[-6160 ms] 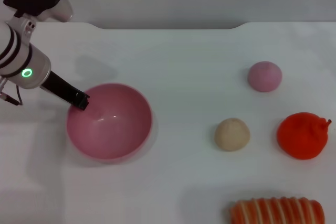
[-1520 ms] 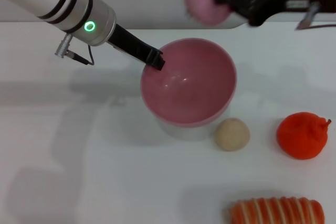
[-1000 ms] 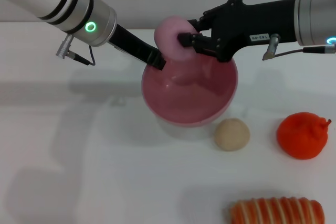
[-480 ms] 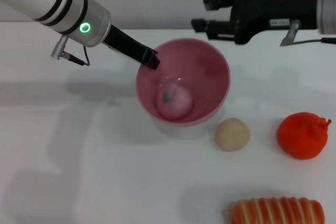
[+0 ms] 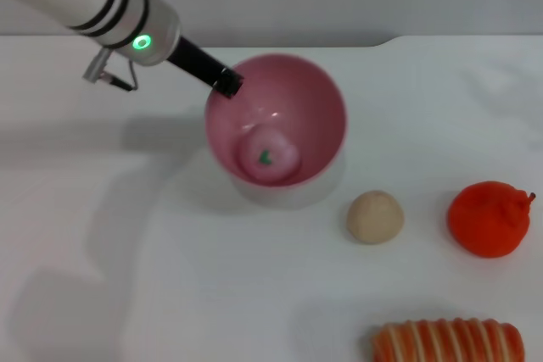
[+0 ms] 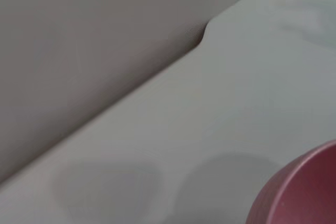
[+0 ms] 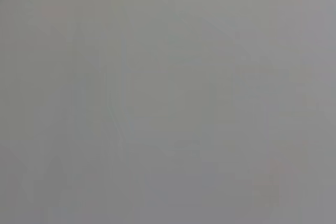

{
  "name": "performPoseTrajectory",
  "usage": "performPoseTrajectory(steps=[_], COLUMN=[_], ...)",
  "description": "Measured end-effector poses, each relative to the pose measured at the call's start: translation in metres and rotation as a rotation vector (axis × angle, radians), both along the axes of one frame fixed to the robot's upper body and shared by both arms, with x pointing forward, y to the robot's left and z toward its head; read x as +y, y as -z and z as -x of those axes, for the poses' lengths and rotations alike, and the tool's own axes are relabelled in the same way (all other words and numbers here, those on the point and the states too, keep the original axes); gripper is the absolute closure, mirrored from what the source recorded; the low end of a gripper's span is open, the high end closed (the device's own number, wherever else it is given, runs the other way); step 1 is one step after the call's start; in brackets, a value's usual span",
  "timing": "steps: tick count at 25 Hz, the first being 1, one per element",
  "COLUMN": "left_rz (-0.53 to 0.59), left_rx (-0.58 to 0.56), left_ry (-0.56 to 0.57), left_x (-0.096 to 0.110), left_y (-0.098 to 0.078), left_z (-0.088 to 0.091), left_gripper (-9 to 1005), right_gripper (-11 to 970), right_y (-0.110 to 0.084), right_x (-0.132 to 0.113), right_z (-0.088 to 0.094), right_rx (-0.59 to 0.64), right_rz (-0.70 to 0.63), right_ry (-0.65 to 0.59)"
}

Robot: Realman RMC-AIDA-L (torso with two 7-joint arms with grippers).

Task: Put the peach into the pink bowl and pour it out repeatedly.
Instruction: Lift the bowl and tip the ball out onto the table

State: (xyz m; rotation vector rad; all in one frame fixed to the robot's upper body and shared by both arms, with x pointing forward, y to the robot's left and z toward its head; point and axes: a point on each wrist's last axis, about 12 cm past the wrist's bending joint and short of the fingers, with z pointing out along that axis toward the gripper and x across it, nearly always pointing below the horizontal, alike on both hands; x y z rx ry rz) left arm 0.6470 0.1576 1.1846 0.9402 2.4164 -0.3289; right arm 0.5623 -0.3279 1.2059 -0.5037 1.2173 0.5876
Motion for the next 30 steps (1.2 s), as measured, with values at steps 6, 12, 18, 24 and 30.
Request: performPoseTrajectory(steps=[6,12,18,24,30], left_rz=[-0.066,-0.061,0.105,0.199,0.228], left_rx=[-0.233,-0.419,-0.786,-0.967,-1.045], left_ry=[0.160,0.267,0.340,0.342,0.315], left_x=[-0.046,-0.080,-0.111,-0.112,-0.105], left_y=[-0.007,-0.003,0.008,0.025,0.036], left_z=[0.004,0.015,0.046,0.067,0.070], left_gripper=[950,950,951,951,951], right_gripper=[467,466,467,467,466], right_y=[0.044,0.069,0.078,0.077,0.072], right_x=[-0.048,-0.067,-0.066,-0.057,-0.046], right_z=[0.012,0.028,0.037,0.042,0.046], right_rx=[-0.072,-0.057,-0.023,-0.040,-0.084], right_rz=[-0.061,-0.093,-0.099,-0.114,-0.097], right_ry=[0.314,0.456,0.444,0.369,0.286])
